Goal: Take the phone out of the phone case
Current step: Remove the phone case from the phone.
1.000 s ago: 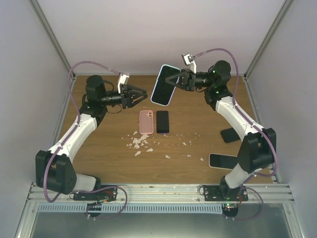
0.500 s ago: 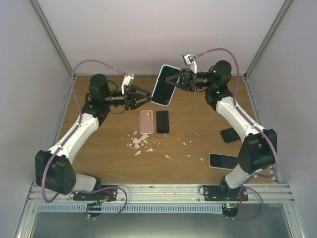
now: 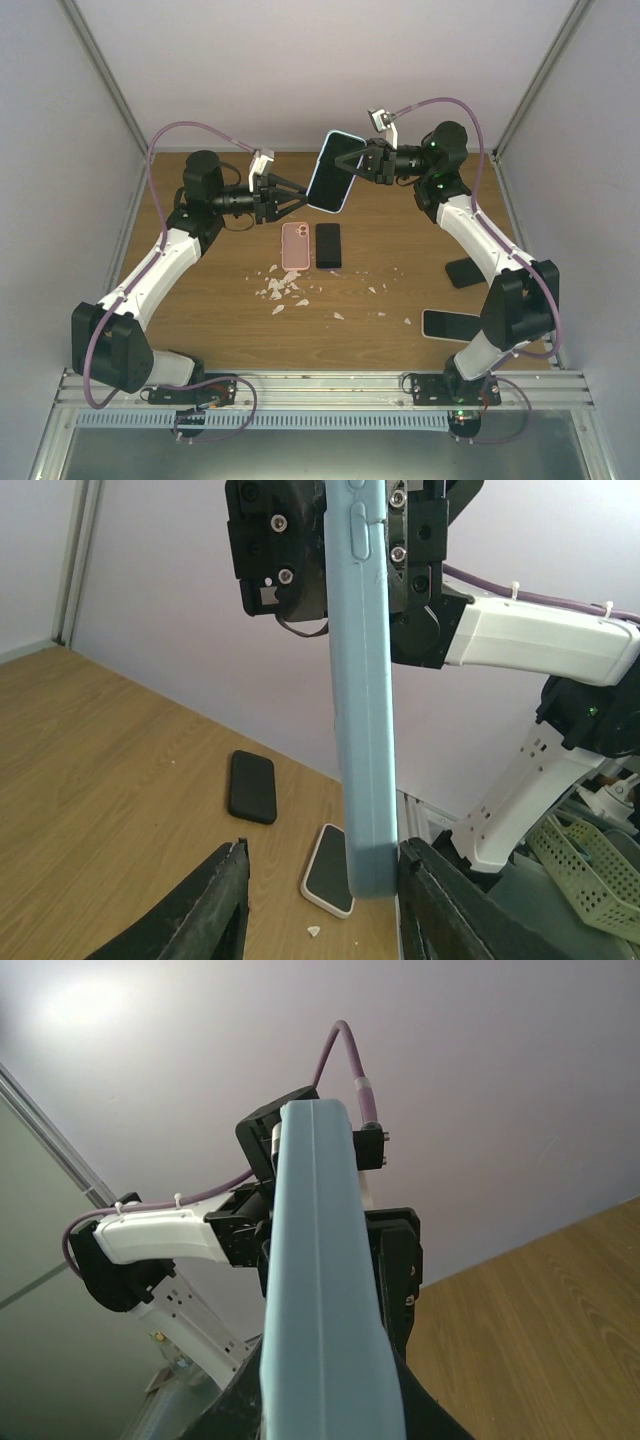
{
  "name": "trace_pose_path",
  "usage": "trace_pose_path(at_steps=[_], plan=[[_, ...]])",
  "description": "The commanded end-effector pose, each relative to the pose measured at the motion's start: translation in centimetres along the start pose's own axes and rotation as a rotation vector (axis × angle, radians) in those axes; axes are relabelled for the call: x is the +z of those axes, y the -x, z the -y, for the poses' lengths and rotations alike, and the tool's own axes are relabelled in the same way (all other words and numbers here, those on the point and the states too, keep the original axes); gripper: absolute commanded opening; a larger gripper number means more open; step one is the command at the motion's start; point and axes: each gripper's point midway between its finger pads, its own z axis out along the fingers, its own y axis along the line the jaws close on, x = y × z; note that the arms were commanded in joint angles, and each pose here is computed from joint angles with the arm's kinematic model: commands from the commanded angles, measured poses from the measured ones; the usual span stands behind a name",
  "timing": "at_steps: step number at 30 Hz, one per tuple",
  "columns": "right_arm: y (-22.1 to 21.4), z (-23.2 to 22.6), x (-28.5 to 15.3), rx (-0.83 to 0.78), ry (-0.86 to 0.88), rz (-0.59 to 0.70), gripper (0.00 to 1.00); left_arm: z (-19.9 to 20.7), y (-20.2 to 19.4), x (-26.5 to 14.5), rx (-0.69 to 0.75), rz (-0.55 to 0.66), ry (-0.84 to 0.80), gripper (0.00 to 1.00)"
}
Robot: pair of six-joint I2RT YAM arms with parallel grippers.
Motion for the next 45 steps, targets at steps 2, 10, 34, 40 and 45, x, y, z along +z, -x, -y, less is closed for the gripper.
trace_pose_path(at_steps=[2, 10, 34, 40, 45], plan=[[1.4, -2.5, -0.4, -0.083, 0.018, 0.021, 0.0, -1.4, 0.7, 0.0, 0.029, 0.021, 0.057, 0.39], [1.4, -3.5, -0.5, -0.09, 0.048, 0.017, 0.0, -2.4, 0.2, -0.2, 0.01, 0.024, 0.083, 0.37], [1.6, -4.3, -0.9, -0.083, 0.058, 0.045, 0.0, 0.7, 0.4, -0.9, 0.014, 0.031, -0.08, 0.48], [1.8, -3.4, -1.2, -0.067, 0.033, 0.06, 0.0, 2.3, 0.3, -1.0, 0.019, 0.03, -0.141, 0.52], [1.7, -2.9, -1.2, -0.06, 0.023, 0.063, 0.0, 2.4, 0.6, -0.3, 0.034, 0.022, -0.134, 0.58]])
